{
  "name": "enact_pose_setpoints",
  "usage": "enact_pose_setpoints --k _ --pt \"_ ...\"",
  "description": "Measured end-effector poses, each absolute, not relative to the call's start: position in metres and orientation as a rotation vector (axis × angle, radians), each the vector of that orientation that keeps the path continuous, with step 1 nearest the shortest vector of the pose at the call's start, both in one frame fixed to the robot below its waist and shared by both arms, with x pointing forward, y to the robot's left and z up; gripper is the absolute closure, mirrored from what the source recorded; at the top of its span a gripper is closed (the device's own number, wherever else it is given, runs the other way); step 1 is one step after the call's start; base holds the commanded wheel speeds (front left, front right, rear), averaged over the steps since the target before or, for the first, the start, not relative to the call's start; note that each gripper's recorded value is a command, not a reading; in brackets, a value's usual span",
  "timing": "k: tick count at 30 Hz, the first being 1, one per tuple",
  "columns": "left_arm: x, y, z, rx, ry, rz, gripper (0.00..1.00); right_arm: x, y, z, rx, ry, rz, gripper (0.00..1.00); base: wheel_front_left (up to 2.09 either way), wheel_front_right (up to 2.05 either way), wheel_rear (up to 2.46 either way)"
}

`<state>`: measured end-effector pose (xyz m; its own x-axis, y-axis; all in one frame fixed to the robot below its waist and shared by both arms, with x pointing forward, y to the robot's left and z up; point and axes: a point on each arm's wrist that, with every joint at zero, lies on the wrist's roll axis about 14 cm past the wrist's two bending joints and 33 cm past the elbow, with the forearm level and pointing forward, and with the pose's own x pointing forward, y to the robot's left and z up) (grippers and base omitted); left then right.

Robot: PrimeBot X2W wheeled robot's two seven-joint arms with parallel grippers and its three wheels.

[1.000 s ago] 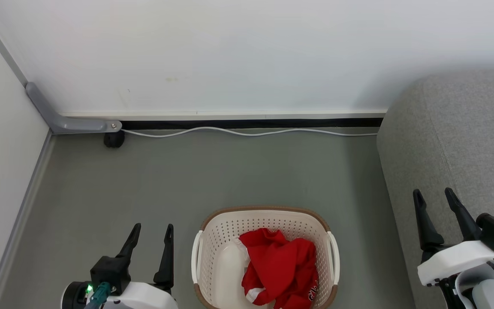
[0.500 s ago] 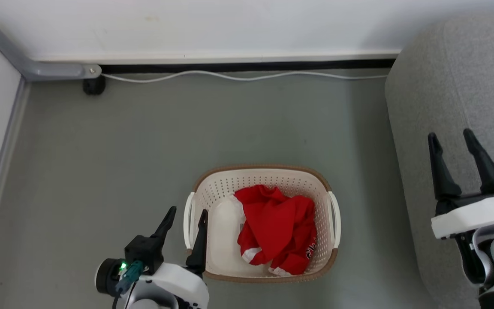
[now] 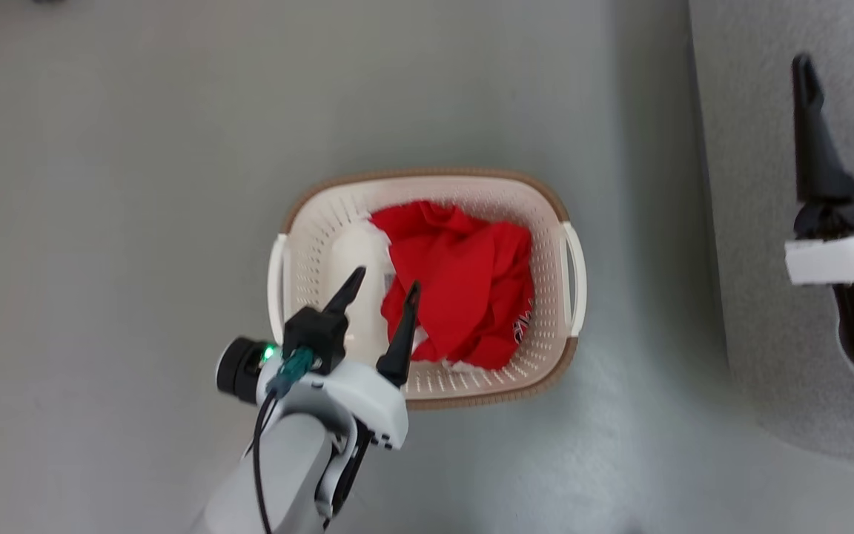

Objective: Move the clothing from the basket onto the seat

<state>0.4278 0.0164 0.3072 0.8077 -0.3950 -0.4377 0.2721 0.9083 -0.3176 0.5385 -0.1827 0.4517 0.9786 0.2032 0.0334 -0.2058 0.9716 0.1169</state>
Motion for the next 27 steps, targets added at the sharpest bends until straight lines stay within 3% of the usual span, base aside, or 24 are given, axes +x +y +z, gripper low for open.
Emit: enact_pose_setpoints --k 11,27 --pt "0.443 -0.032 0.228 -0.199 0.677 -0.531 0.00 0.572 -0.183 0.416 0.123 -0.009 0.220 0.00 0.00 0.00 0.00" --pt "0.445 -0.067 0.128 -0.139 0.880 -0.648 0.00 0.577 -0.201 0.367 0.137 0.066 0.155 0.00 0.00 0.00 0.00"
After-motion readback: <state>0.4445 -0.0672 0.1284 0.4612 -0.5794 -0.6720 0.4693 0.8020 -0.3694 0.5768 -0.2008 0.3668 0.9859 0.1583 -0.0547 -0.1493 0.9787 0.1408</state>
